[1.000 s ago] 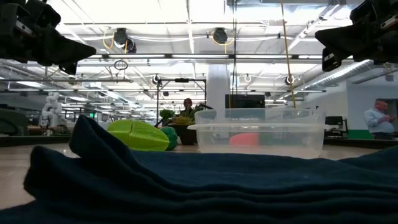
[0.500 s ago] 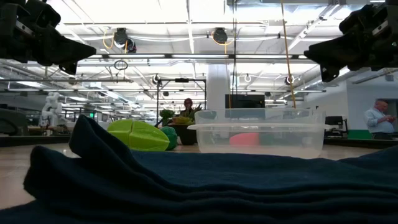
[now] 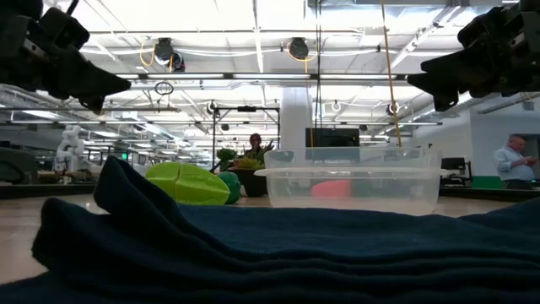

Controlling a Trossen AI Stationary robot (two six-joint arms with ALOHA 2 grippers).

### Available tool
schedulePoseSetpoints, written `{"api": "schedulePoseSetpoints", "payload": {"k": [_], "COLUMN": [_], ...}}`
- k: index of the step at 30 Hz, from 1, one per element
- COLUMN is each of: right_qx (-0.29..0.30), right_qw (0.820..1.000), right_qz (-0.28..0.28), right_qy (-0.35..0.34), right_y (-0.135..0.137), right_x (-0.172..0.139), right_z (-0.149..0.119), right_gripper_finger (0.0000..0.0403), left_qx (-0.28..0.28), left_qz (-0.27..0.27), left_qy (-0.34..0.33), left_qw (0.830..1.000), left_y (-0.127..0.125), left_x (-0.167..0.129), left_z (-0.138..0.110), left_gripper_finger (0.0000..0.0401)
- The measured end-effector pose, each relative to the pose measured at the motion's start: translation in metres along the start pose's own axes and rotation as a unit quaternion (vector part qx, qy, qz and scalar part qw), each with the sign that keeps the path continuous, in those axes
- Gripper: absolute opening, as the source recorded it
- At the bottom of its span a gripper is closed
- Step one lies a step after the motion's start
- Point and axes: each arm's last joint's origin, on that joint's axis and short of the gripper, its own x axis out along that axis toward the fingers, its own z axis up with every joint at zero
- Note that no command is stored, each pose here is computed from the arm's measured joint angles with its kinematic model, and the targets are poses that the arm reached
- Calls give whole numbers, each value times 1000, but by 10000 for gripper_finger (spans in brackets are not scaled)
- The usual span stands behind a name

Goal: Pick and placing Produce into tupperware
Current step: Put the green bell pepper into the transparent container

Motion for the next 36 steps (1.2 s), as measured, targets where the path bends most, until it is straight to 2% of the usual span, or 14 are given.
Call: {"api": "schedulePoseSetpoints", "payload": {"k": [4,8,14,18,21,26,32,36], "right_qx": [0,0,0,0,1,2,2,2], "right_qw": [1000,1000,1000,1000,1000,1000,1000,1000], "right_qz": [0,0,0,0,0,0,0,0], "right_qy": [0,-1,-1,-1,-1,-1,-1,-1], "right_y": [0,0,0,0,0,0,0,0], "right_x": [0,0,0,0,0,0,0,0], "right_z": [0,0,0,0,0,0,0,0], "right_gripper_finger": [175,176,176,176,176,176,176,176], "left_qx": [7,13,14,25,43,52,39,29], "left_qz": [1,3,42,64,64,55,46,30], "left_qy": [17,34,43,49,57,75,116,116], "left_qw": [1000,999,998,996,995,994,991,992], "left_y": [-1,-2,-2,-2,-3,-6,-2,5], "left_x": [4,8,13,18,23,33,50,63], "left_z": [8,15,28,38,45,59,83,104], "left_gripper_finger": [60,131,241,287,299,294,283,283]}}
